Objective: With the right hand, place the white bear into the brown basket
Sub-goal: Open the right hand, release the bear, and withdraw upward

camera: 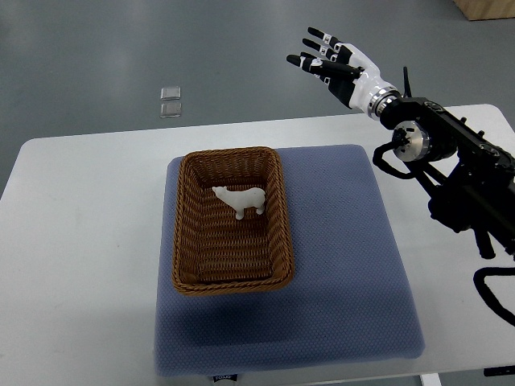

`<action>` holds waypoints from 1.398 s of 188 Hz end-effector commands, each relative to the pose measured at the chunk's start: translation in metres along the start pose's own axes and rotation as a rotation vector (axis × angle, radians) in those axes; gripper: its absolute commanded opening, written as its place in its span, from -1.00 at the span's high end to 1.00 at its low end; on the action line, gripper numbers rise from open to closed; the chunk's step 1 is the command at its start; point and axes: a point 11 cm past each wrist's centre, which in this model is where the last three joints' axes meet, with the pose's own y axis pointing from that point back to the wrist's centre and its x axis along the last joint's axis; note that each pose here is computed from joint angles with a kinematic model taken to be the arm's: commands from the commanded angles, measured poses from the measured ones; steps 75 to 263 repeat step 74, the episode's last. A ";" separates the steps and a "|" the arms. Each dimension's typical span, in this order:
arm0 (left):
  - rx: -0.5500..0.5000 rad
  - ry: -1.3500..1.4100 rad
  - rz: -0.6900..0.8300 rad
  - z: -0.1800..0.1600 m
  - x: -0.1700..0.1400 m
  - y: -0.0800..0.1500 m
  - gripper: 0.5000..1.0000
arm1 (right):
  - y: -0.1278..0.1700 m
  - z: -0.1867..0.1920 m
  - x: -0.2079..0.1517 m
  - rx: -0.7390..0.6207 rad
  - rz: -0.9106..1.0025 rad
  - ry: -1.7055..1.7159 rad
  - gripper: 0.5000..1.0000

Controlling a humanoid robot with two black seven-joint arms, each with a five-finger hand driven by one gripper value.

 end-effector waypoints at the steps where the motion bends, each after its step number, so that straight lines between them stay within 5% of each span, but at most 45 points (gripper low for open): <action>1: 0.000 -0.003 -0.003 0.000 -0.001 0.000 -1.00 | 0.005 0.005 0.026 0.069 0.093 -0.237 -0.70; 38: 0.000 -0.001 0.002 0.000 0.000 0.000 -1.00 | 0.018 0.020 0.055 0.168 0.130 -0.414 -0.72; 263: -0.002 -0.001 0.002 0.000 0.000 0.000 -1.00 | 0.021 0.025 0.056 0.185 0.106 -0.472 -0.72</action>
